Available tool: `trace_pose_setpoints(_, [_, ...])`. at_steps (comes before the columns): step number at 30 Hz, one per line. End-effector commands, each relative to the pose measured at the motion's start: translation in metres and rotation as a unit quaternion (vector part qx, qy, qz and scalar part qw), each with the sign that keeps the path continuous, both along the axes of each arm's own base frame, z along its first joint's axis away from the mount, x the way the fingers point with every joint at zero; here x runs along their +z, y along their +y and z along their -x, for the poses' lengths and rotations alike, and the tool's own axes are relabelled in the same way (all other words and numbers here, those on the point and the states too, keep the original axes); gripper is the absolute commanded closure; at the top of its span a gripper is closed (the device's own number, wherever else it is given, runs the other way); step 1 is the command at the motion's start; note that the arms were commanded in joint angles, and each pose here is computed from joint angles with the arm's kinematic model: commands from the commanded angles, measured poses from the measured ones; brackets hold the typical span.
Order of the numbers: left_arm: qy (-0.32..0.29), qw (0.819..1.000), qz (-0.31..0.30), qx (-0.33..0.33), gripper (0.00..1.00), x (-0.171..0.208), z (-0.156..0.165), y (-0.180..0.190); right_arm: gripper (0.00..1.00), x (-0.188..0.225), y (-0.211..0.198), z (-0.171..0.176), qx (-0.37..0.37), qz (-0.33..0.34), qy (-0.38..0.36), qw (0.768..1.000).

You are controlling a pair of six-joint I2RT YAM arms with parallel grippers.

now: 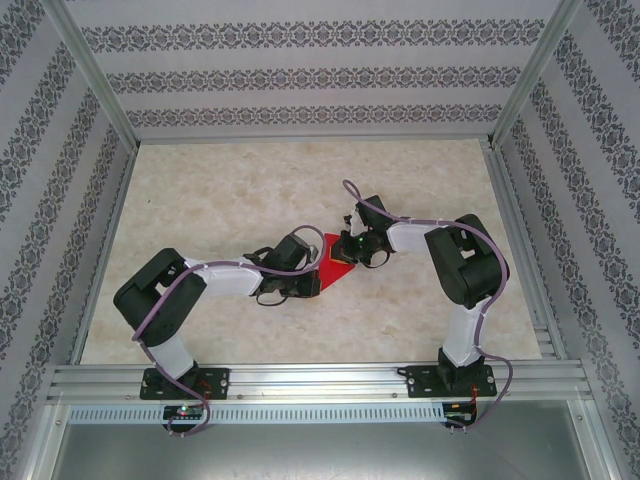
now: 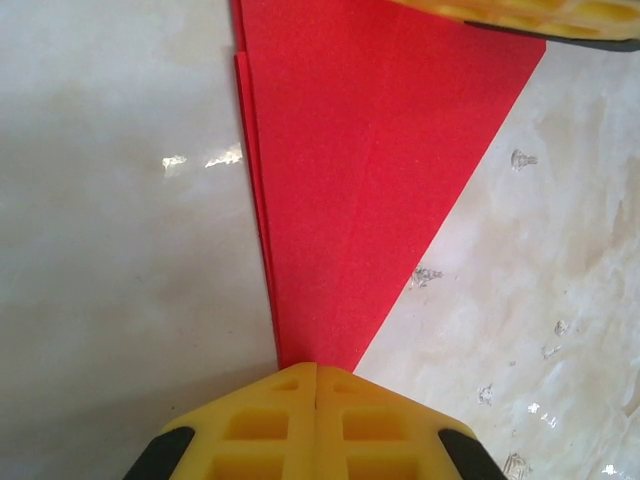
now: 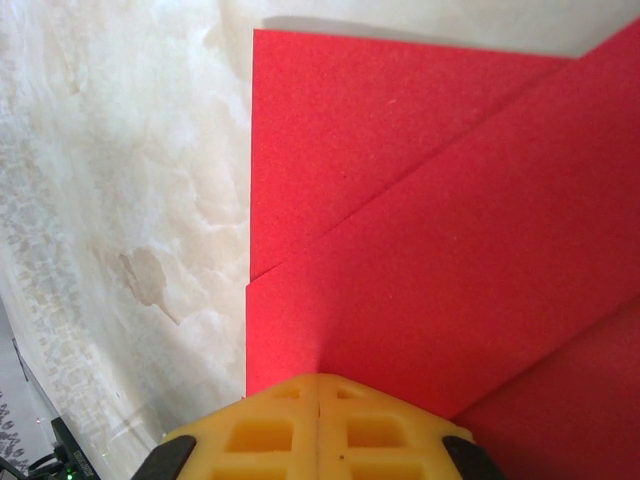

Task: Fold a paper plane with a square sheet of paper (pick it up from the middle)
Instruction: Fourth fold the wing at the center of the table.

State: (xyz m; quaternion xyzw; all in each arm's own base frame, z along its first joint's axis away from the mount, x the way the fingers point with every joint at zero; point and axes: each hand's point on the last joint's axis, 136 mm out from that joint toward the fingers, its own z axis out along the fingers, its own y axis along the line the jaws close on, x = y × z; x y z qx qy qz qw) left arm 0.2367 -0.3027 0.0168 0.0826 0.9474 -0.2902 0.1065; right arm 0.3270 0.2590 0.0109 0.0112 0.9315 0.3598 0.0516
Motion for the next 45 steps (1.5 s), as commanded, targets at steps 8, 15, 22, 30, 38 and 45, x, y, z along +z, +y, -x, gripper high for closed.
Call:
trace_pose_setpoints(8, [0.109,0.987,-0.108,-0.039,0.96,-0.038,0.073,0.044,0.99,-0.053,-0.043,0.014,-0.037,0.106,0.05,0.992])
trace_pose_setpoints(15, [0.063,0.994,-0.09,-0.028,0.97,-0.011,0.055,0.036,0.99,-0.054,-0.043,0.015,-0.037,0.105,0.051,0.992])
trace_pose_setpoints(22, [-0.068,0.997,-0.029,0.006,0.97,0.058,0.003,0.012,0.99,-0.055,-0.042,0.014,-0.037,0.101,0.052,0.993])
trace_pose_setpoints(30, [-0.09,0.996,0.009,0.012,0.98,0.059,-0.04,-0.026,0.99,-0.057,-0.04,0.014,-0.037,0.097,0.055,0.993])
trace_pose_setpoints(38, [-0.067,0.998,0.006,0.015,1.0,0.023,-0.059,-0.036,0.99,-0.057,-0.039,0.015,-0.034,0.093,0.058,0.993])
trace_pose_setpoints(45, [-0.037,0.999,-0.025,0.018,1.0,-0.003,-0.042,-0.017,0.99,-0.059,-0.039,0.016,-0.033,0.094,0.061,0.993])
